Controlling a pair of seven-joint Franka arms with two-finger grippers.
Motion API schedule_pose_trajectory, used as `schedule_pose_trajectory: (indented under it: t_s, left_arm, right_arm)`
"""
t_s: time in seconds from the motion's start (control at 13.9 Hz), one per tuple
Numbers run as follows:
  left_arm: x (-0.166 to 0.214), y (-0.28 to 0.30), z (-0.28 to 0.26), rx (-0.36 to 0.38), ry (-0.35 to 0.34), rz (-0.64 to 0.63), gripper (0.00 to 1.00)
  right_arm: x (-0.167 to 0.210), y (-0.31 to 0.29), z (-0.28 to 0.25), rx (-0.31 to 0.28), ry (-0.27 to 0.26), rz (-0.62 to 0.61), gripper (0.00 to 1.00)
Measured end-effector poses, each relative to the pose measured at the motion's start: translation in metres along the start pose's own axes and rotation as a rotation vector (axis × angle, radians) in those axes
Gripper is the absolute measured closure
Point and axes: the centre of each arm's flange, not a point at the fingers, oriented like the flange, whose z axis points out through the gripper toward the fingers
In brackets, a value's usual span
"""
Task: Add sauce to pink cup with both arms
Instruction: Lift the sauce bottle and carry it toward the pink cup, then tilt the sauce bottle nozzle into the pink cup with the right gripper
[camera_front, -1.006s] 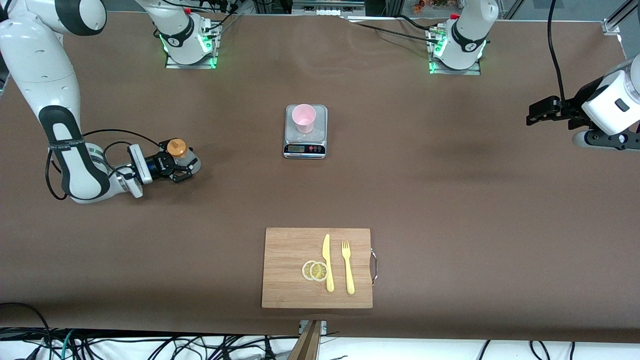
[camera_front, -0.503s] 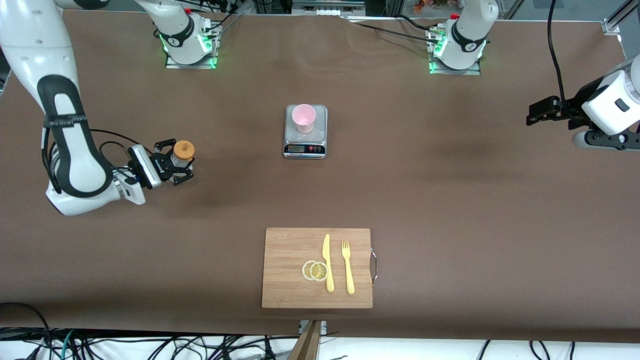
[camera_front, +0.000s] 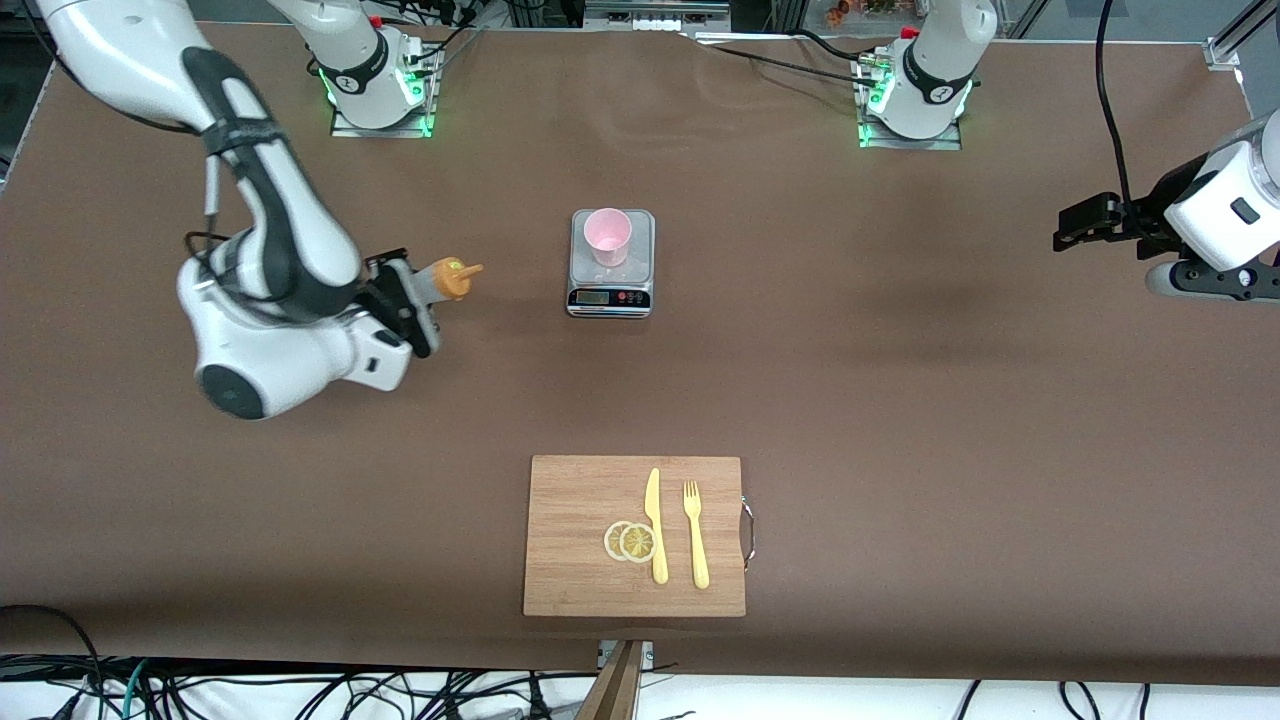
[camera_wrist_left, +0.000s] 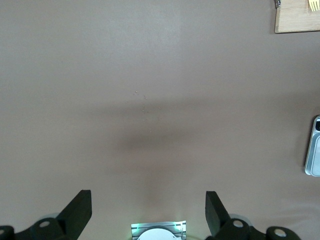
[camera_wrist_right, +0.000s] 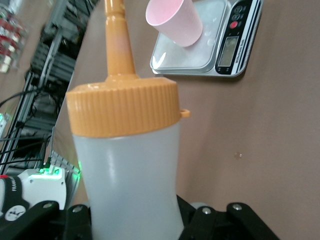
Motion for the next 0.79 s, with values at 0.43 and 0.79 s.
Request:
schedule_pose_trajectory:
  t_s: [0.43,0.79]
  left_arm:
    - [0.0,0.0,0.0,0.0,-0.001,0.0,0.0]
    - [0.0,0.0,0.0,0.0,-0.001,-0.001,0.0]
  right_arm:
    - [0.1,-0.014,0.035,-0.055,-0.32,0.11,0.72]
    - [0.171,-0.028,0.08,-0.12,-0.518,0.165,0.72]
